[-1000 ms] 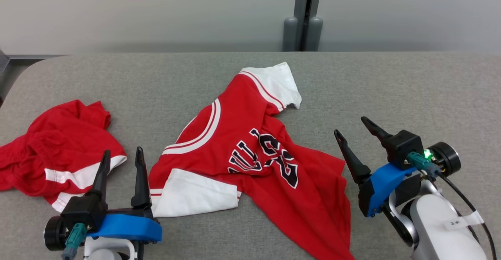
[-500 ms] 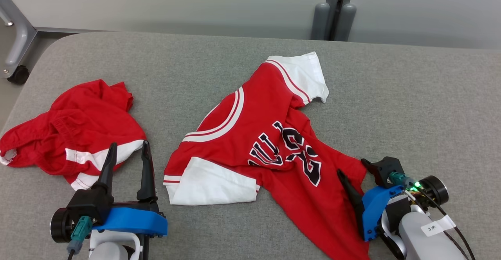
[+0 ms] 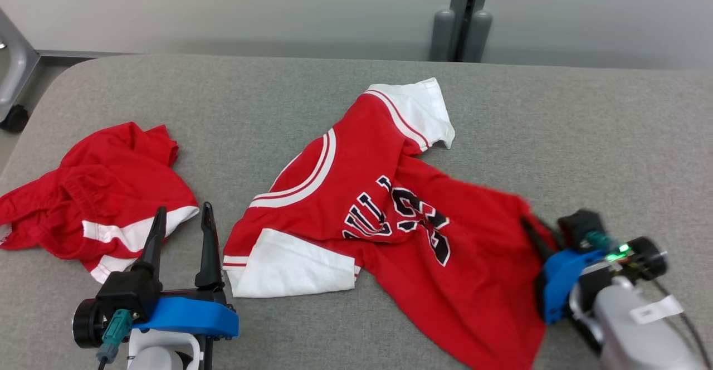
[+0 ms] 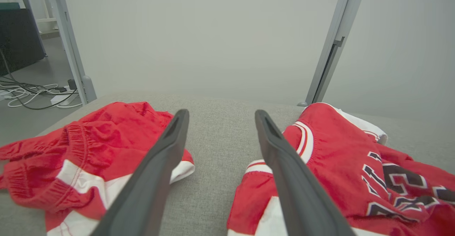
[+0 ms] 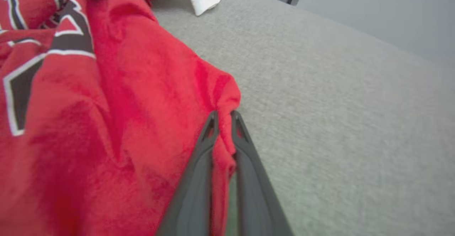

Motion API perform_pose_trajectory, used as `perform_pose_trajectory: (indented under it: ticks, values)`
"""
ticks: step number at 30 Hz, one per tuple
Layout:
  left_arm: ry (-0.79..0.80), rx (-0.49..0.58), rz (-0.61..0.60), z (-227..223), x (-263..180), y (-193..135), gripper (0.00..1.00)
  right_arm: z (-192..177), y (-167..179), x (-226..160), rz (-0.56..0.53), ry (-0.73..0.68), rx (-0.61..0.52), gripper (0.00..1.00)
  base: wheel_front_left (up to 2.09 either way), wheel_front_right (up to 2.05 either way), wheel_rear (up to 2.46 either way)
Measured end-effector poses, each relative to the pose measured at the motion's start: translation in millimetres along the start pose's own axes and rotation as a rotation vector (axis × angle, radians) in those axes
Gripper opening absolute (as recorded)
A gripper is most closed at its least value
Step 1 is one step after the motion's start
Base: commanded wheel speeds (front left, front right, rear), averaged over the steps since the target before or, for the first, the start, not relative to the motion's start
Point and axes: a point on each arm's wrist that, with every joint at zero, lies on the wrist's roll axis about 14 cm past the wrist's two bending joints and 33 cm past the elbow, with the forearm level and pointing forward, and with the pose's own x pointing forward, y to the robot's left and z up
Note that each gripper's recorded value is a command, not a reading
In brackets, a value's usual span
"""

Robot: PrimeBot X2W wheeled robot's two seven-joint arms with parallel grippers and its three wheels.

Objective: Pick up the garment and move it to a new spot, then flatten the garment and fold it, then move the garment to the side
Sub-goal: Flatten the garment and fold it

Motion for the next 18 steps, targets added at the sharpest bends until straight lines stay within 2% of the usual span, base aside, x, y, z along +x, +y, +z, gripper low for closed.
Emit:
perform_pose_trajectory:
  ticks: [9,13,17,18]
  values:
    - [0.000,-0.003,-0.022,-0.4,1.7,-6.7,1.00,50.6,-116.5,-14.0,-0.226,-0.092,-0.084,0.00,0.00,0.00,0.00]
    - [0.005,-0.001,-0.014,-1.6,0.0,-3.5,1.00,66.5,-140.5,-11.5,-0.269,-0.088,-0.108,0.00,0.00,0.00,0.00]
    - [0.013,0.000,-0.001,-4.0,-1.5,1.0,1.00,63.4,-146.3,-4.2,-0.277,-0.043,-0.113,0.00,0.00,0.00,0.00]
    - [0.015,-0.001,-0.002,-4.8,-1.6,1.3,1.00,61.5,-145.5,-1.9,-0.275,-0.033,-0.108,0.19,0.00,0.00,0.00]
